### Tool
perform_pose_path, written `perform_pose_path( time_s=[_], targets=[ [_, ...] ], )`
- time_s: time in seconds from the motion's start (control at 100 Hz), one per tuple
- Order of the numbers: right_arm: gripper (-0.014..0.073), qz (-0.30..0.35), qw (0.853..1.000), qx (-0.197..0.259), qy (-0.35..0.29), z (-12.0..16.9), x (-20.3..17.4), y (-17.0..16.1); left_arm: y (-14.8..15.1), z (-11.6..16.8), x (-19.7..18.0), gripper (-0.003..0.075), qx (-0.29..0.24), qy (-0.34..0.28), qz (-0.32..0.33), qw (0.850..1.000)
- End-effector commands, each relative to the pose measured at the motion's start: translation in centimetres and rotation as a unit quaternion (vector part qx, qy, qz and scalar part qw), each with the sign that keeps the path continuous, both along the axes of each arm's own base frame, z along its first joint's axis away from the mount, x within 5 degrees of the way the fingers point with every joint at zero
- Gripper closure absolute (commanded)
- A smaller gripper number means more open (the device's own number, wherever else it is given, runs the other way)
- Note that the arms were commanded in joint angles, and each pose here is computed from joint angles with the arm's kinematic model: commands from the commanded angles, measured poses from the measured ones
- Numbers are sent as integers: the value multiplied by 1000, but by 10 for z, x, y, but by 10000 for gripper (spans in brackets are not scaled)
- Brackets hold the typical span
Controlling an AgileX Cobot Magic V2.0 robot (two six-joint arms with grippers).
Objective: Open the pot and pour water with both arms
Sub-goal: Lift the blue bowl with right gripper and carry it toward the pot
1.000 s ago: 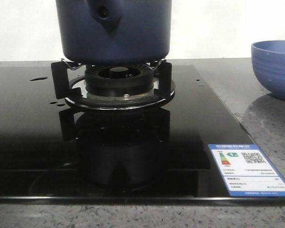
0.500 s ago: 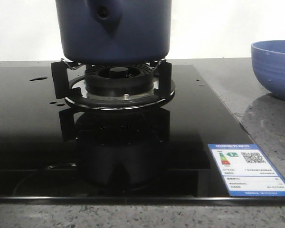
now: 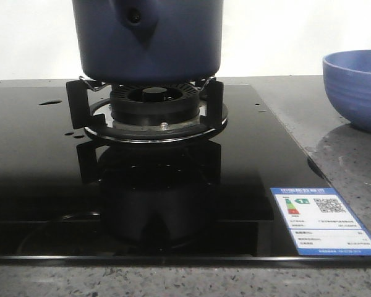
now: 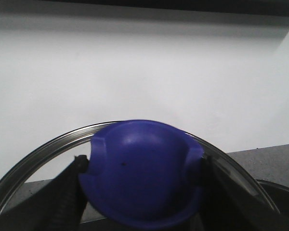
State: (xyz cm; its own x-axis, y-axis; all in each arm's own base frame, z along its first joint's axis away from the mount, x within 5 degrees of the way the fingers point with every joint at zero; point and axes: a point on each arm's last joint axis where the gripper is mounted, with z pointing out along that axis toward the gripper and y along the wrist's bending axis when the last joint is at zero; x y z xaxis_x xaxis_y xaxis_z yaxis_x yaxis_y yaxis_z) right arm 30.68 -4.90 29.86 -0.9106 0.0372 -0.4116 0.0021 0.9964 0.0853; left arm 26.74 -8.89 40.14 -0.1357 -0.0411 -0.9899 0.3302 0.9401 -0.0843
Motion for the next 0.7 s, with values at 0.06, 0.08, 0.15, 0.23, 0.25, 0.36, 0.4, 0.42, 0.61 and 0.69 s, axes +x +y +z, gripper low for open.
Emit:
perform_pose_path(
  time_s=[0.06,0.08,0.15,0.23,0.25,0.36,0.4,0.42,0.61,0.69],
  targets=[
    [658,-4,998,17,-55,33,1,3,9,31,-8,374,-26,-80,29,996],
    [658,-3,998,19,-57,37,1,3,8,31,-8,374,-26,-80,29,996],
    [658,-4,998,25,-60,43,1,5,8,30,-7,374,-25,-79,29,996],
    [657,-2,998,30,-61,53,1,6,8,30,-7,374,-22,-81,30,996],
    [656,-3,998,31,-62,55,1,6,8,30,-7,374,-18,-83,30,996],
    [650,-2,997,42,-68,65,1,8,9,32,-7,374,-13,-94,34,995],
    [650,0,996,47,-70,70,1,9,10,32,-6,374,-13,-95,38,995],
    [650,3,996,48,-72,72,1,10,12,32,-6,374,-13,-96,40,994],
    [650,34,996,53,-70,94,6,26,28,32,-2,374,-15,-92,70,993],
    [650,55,994,55,-79,107,11,39,35,31,0,374,-16,-90,83,992]
  ],
)
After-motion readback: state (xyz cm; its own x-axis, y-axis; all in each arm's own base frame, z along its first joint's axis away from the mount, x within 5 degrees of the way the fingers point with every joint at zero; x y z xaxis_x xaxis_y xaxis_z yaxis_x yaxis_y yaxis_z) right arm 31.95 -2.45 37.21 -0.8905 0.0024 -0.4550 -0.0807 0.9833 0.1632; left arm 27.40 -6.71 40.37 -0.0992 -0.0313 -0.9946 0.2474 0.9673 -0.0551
